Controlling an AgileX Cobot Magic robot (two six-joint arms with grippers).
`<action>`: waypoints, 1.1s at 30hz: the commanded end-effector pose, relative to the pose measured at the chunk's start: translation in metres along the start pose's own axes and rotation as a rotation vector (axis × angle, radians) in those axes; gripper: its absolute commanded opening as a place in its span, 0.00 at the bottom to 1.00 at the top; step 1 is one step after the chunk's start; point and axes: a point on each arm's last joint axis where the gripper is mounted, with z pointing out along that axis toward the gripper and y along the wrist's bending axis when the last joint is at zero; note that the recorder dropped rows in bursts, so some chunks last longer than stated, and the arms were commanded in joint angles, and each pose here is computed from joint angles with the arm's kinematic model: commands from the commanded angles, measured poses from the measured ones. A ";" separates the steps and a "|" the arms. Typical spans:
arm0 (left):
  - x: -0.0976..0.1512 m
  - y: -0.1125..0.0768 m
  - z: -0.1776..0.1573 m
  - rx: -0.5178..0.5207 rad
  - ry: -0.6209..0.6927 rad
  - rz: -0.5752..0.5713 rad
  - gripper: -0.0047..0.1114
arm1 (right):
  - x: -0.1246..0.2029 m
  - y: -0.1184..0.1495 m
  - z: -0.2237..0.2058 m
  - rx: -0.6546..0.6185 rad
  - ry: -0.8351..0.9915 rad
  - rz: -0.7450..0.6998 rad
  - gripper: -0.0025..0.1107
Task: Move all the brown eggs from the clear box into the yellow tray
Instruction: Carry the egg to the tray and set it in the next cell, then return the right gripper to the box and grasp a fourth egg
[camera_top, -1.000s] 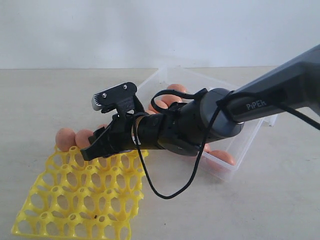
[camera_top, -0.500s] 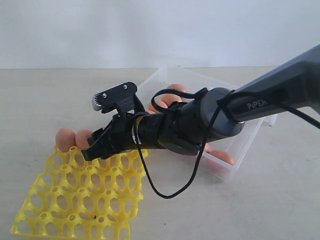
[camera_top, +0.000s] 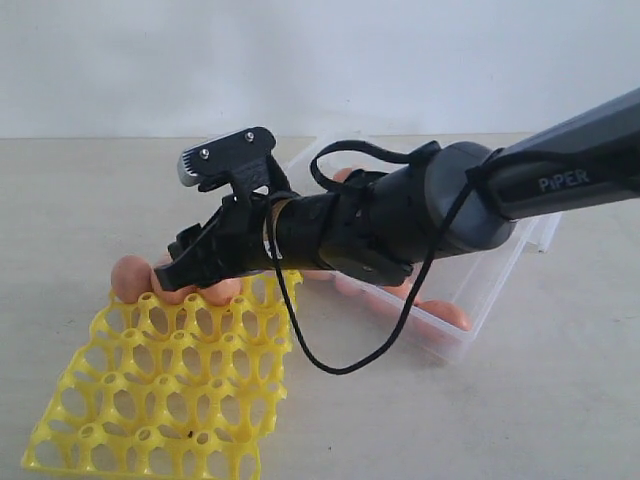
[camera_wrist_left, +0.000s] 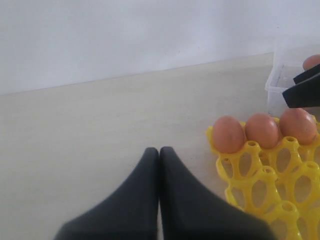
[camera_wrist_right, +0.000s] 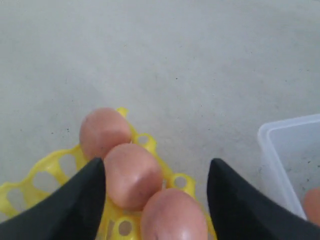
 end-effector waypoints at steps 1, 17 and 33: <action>0.000 0.000 0.000 0.001 -0.007 0.006 0.00 | -0.030 0.001 -0.028 0.054 -0.018 -0.017 0.23; 0.000 0.000 0.000 0.001 -0.007 0.006 0.00 | -0.045 -0.074 -0.115 0.605 0.571 -0.184 0.03; 0.000 0.000 0.000 0.001 -0.007 0.006 0.00 | -0.045 -0.158 -0.097 0.229 0.770 -0.041 0.37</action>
